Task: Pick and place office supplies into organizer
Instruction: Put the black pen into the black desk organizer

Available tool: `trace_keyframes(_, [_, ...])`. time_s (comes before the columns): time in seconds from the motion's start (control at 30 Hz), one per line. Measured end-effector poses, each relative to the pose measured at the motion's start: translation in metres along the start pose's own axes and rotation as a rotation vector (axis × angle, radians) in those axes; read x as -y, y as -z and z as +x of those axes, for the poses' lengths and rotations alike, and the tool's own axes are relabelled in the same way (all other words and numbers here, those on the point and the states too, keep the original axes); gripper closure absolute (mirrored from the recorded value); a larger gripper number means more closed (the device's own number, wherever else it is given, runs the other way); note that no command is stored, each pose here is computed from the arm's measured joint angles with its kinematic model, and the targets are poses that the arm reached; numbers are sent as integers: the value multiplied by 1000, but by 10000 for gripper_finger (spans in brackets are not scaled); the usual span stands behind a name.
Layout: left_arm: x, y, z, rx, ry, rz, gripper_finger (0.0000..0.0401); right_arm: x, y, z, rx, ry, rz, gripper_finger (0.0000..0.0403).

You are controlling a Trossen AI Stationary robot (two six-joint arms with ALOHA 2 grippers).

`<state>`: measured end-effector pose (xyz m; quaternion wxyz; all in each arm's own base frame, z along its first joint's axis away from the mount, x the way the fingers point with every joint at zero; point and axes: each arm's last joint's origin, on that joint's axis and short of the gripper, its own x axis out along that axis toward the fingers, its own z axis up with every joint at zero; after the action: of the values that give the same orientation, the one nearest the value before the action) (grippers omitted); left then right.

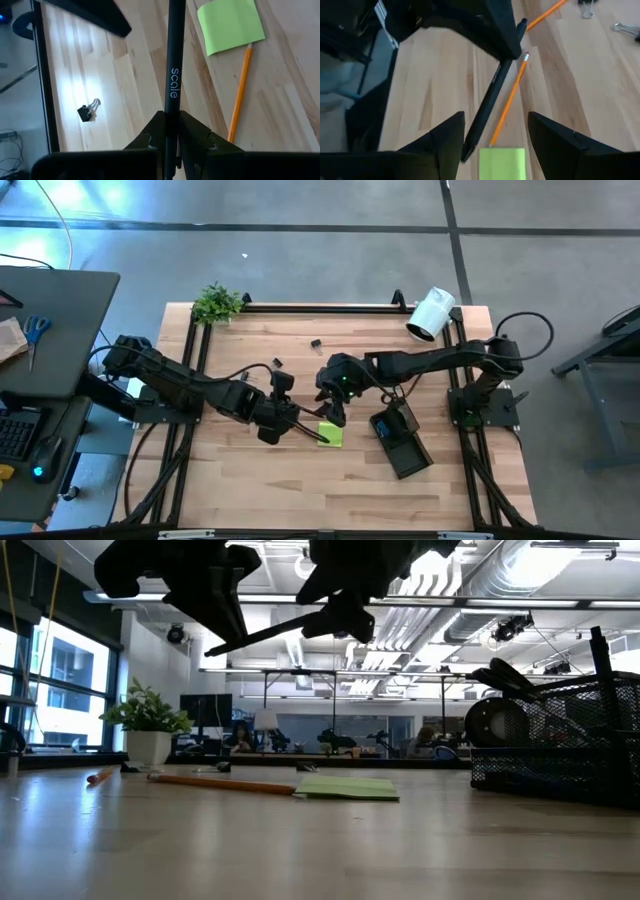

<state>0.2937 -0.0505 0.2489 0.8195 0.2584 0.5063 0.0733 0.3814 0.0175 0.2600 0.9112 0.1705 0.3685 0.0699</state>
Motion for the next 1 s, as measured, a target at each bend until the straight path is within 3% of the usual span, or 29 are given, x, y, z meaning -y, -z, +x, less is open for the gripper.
trace_keyframes(0.33, [0,0,0,1,4,24,383,19,3,27,-48,-131,121,190])
trace_keyframes(0.63, [0,0,0,2,5,86,383,30,-3,28,-1,-125,143,194])
trace_keyframes(1.0, [0,-2,1,7,-31,85,382,26,0,30,-19,-149,143,244])
